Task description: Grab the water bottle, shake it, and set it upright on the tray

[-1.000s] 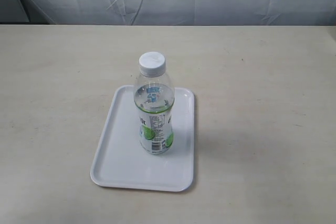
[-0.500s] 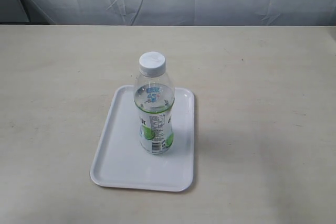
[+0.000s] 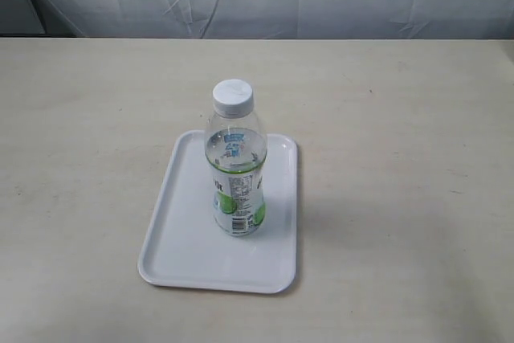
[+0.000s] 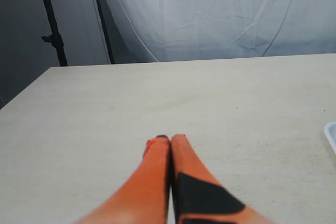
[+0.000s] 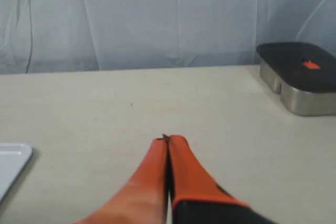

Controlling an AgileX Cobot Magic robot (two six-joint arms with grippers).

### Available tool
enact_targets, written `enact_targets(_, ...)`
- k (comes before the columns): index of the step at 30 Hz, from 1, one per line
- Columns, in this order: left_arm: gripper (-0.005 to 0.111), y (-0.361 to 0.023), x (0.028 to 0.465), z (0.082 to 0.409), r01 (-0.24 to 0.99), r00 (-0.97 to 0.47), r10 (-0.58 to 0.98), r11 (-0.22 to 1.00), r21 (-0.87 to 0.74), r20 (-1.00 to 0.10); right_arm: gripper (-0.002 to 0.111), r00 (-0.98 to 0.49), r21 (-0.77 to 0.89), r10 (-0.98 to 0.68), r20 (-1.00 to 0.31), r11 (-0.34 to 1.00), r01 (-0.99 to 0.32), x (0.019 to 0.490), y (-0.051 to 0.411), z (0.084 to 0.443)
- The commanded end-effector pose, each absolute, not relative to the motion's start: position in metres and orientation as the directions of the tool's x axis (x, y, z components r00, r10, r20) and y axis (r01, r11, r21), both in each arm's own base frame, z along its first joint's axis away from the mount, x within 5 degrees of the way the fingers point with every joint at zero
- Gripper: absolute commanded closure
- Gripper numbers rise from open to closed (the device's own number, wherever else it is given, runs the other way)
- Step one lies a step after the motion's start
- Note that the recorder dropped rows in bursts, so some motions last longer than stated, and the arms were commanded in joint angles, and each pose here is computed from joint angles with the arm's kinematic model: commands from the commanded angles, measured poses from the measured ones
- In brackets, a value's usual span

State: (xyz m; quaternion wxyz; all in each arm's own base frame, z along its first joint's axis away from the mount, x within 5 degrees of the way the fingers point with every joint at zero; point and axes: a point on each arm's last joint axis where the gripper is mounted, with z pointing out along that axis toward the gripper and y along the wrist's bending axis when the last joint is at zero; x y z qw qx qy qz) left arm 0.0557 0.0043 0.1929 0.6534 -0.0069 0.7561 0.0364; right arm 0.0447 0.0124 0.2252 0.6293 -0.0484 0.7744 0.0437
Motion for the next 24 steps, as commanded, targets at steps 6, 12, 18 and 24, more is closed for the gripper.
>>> enact_targets(6, 0.107, 0.004, 0.055, 0.193, -0.061, -0.139, 0.030, 0.997, 0.039, -0.990, 0.108, -0.294, 0.014, -0.017, -0.956, 0.995, -0.104, 0.052, 0.010, 0.180)
enact_targets(12, 0.107, 0.004, 0.055, 0.193, -0.061, -0.139, 0.030, 0.997, 0.039, -0.990, 0.108, -0.254, 0.011, -0.012, -0.967, 0.996, -0.089, 0.053, 0.009, 0.182)
enact_targets(18, 0.107, 0.004, 0.055, 0.193, -0.061, -0.139, 0.030, 0.997, 0.039, -0.990, 0.108, -0.220, -0.123, -0.135, -0.966, 0.990, -0.065, 0.054, 0.004, 0.185)
enact_targets(24, 0.107, 0.004, 0.055, 0.193, -0.061, -0.139, 0.030, 0.997, 0.039, -0.990, 0.108, -0.218, -0.184, -0.193, -0.957, 0.981, -0.059, 0.054, 0.002, 0.185)
